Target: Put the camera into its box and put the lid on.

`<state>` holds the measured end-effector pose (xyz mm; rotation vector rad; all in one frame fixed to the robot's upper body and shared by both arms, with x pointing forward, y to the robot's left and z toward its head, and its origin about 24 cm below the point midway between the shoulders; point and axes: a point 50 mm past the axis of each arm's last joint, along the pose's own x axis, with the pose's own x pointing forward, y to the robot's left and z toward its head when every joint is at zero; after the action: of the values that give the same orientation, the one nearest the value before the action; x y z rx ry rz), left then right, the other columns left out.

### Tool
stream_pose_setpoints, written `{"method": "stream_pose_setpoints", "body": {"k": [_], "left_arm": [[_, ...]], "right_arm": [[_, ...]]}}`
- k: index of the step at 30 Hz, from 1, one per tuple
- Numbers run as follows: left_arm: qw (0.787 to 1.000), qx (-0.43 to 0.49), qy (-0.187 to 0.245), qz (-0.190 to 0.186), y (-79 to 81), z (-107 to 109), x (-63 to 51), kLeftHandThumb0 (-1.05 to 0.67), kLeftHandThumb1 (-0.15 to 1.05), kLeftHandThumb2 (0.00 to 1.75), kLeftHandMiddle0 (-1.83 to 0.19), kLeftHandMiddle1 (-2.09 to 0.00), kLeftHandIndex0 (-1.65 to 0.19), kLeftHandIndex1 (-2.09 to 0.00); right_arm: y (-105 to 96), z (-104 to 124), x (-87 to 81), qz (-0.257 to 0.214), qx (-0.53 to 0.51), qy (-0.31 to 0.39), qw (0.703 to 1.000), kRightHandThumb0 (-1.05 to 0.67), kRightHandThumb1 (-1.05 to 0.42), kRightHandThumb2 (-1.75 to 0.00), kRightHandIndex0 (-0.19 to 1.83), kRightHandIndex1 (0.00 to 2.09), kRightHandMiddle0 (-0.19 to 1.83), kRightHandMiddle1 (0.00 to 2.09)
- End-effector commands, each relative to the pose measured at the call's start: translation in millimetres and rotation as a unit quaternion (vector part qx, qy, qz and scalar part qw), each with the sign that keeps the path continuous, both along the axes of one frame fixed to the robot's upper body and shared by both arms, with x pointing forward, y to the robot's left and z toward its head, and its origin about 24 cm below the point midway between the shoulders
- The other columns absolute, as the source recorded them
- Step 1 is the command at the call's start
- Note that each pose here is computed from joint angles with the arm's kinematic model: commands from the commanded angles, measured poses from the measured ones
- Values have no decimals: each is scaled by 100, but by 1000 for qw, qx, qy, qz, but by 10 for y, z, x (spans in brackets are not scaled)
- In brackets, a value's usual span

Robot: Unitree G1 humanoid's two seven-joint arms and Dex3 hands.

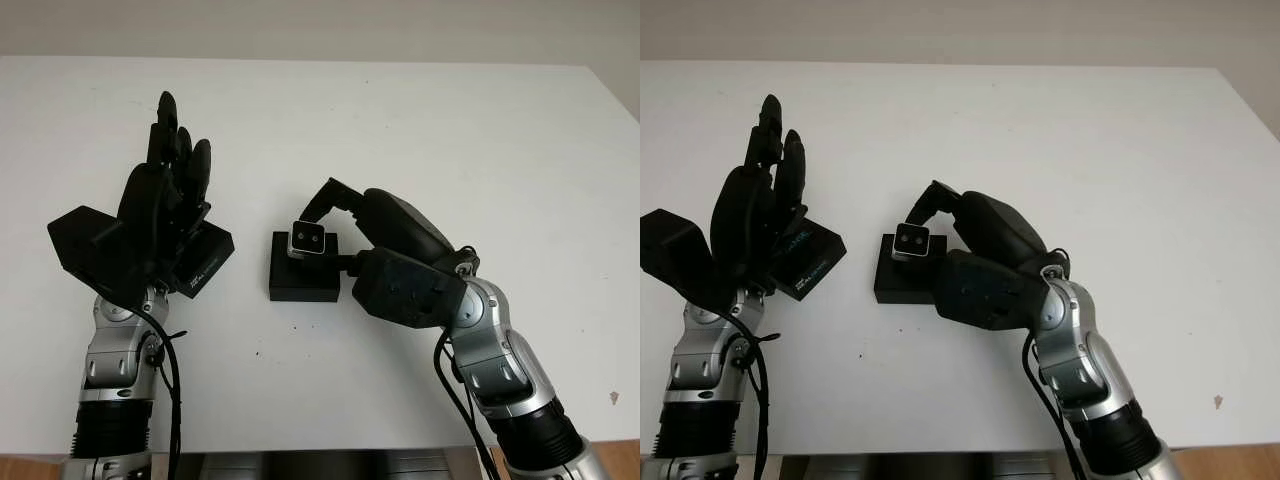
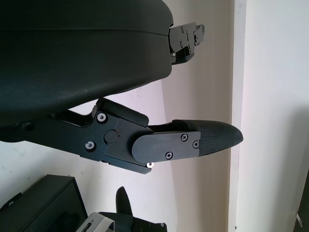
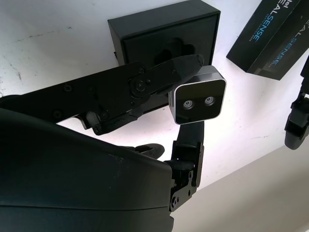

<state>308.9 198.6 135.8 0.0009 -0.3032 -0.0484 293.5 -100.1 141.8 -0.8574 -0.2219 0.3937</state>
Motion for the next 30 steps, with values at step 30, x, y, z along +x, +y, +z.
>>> {"method": "stream_pose_setpoints", "body": {"k": [30], "left_arm": [[1000, 2, -5, 2, 7, 23, -19, -73, 105, 46, 19, 0, 19, 0]], "right_arm": [[-21, -157, 46, 16, -23, 10, 1000, -40, -105, -6, 36, 6, 28, 169]]}}
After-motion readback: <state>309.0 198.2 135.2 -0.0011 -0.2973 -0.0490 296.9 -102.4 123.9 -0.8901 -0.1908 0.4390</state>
